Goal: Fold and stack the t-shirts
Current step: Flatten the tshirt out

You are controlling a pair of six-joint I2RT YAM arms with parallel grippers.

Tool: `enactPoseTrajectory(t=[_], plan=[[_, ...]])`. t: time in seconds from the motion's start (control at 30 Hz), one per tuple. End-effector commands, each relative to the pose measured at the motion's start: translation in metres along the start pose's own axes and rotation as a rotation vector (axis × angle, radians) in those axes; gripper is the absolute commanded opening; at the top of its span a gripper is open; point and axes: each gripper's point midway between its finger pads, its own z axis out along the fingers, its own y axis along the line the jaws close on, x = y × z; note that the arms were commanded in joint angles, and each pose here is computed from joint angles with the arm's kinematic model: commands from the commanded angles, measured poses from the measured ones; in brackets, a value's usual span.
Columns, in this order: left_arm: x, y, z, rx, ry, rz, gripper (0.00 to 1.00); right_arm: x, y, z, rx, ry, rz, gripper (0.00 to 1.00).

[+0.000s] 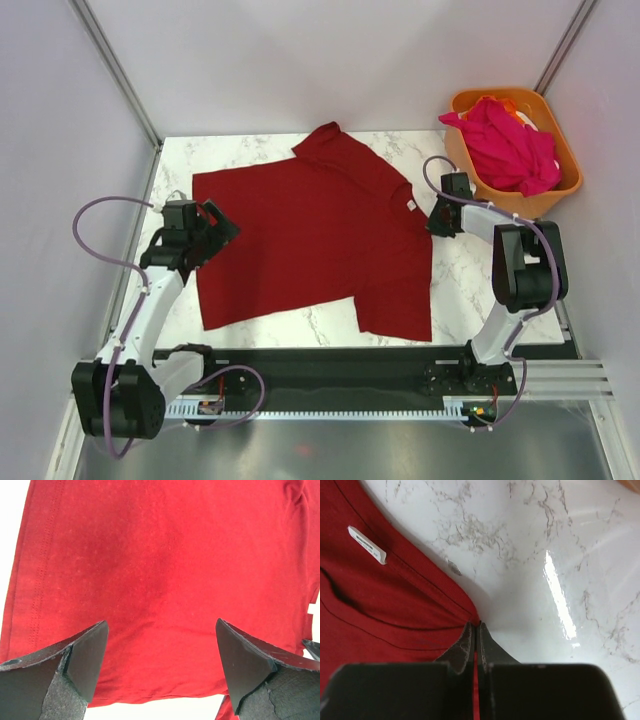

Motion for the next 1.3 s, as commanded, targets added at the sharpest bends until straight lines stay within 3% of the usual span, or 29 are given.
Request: enactPoseTrajectory(t=[0.0,0.07,0.1,0.13,0.17,0.23,0.4,0.53,0.83,0.97,1.23,1.27], plan=[[-0.001,-0.005,-0.006,0.03,0.011,0.003,0.96,0.041,-0.021,0.0,0.045,0.114,0.018,0.0],[0.012,0.003,-0.005,0.014,0.048,-0.024,0.96,0.049,-0.024,-0.008,0.035,0.119,0.024,0.04],[0.022,0.009,-0.002,-0.006,0.072,-0.061,0.96,0.051,-0.023,-0.011,0.022,0.121,0.026,0.18],[0.029,0.013,-0.001,-0.014,0.091,-0.083,0.95,0.054,-0.02,-0.013,0.007,0.122,0.02,0.39],[0.035,0.017,0.002,-0.029,0.107,-0.107,0.95,0.049,-0.016,-0.017,-0.004,0.108,0.005,0.76],[0.052,0.03,0.01,-0.077,0.146,-0.169,0.94,0.036,-0.006,-0.026,0.0,0.073,-0.035,0.97],[0.071,0.048,0.018,-0.133,0.186,-0.185,0.92,-0.021,0.003,-0.072,0.073,-0.138,-0.068,0.98],[0.077,0.052,0.014,-0.126,0.181,-0.182,0.92,-0.039,0.036,-0.109,-0.027,-0.215,-0.08,0.98],[0.114,0.059,0.015,-0.145,0.272,-0.118,0.92,0.013,0.113,-0.139,-0.306,-0.123,-0.16,0.98],[0.143,0.077,0.021,-0.227,0.371,-0.089,0.92,0.015,0.116,-0.142,-0.329,-0.118,-0.188,0.98],[0.151,0.076,0.037,-0.301,0.451,-0.066,0.92,0.016,0.124,-0.144,-0.365,-0.108,-0.211,0.98],[0.164,0.095,0.012,-0.472,0.544,-0.111,0.91,0.015,0.123,-0.144,-0.365,-0.11,-0.213,0.98]])
